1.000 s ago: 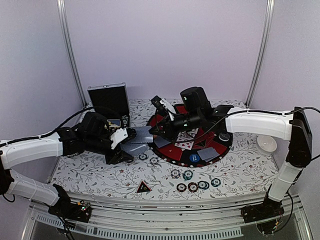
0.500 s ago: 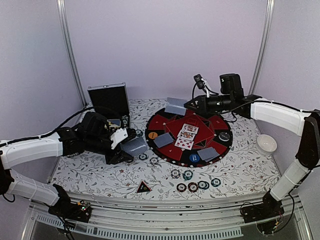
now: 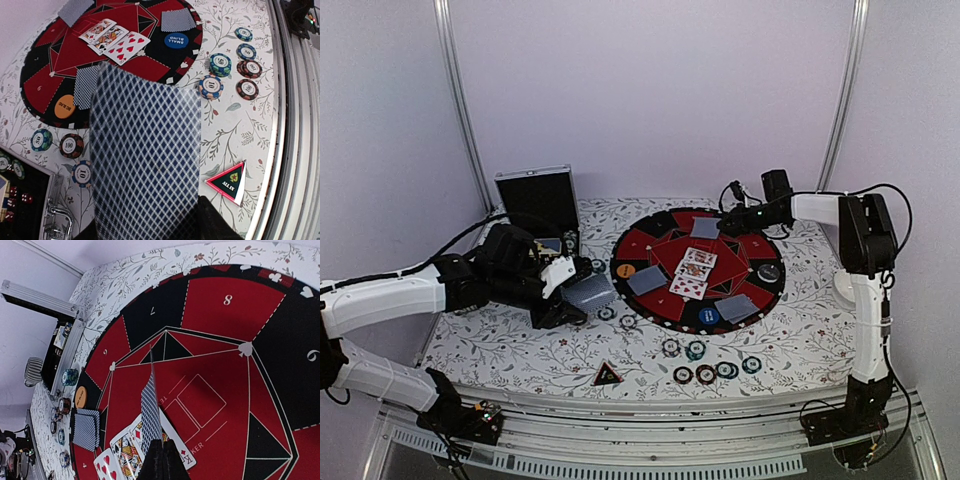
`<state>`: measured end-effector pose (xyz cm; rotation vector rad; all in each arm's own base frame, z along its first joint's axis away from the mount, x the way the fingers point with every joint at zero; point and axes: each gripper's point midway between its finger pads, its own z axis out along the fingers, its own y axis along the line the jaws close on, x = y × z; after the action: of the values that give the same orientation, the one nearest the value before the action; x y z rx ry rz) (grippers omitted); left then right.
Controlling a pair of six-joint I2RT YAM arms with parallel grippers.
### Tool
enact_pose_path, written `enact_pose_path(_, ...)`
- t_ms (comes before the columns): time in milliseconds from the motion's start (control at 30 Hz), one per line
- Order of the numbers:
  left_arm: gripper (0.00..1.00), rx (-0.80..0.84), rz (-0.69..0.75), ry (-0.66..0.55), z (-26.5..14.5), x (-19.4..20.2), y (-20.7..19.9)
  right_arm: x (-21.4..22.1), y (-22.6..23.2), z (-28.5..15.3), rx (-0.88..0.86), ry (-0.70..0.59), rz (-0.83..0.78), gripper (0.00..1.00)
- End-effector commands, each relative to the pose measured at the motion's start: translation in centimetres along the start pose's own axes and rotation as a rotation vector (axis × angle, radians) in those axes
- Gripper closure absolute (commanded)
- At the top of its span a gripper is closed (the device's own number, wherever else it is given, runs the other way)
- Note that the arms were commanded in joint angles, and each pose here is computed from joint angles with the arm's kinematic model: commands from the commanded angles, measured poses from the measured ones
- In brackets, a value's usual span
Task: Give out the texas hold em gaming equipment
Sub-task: Distribute the poker card in the community card area.
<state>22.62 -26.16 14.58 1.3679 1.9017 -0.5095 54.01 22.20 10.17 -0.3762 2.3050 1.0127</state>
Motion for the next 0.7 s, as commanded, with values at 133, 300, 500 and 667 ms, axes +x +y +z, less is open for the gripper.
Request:
enact_pose_path(133,0.54,0.001,0.003,-0.020,0.1,-0.5,0.3,2.3,-3.9,3.6,-0.065,0.091,0.088,0.98)
enact_pose_path(300,0.54,0.000,0.002,-0.019,0.1,-0.4,0.3,3.9,-5.1,4.6,-0.067,0.129,0.115,0.98)
enact_pose_path(500,0.54,0.002,0.003,-0.021,0.1,-0.5,0.3,5.1,-6.0,5.0,-0.048,0.169,0.129,0.98)
enact_pose_path(667,0.54,0.002,0.003,-0.020,0.1,-0.4,0.3,4.5,-6.2,4.6,-0.014,0.165,0.101,0.98)
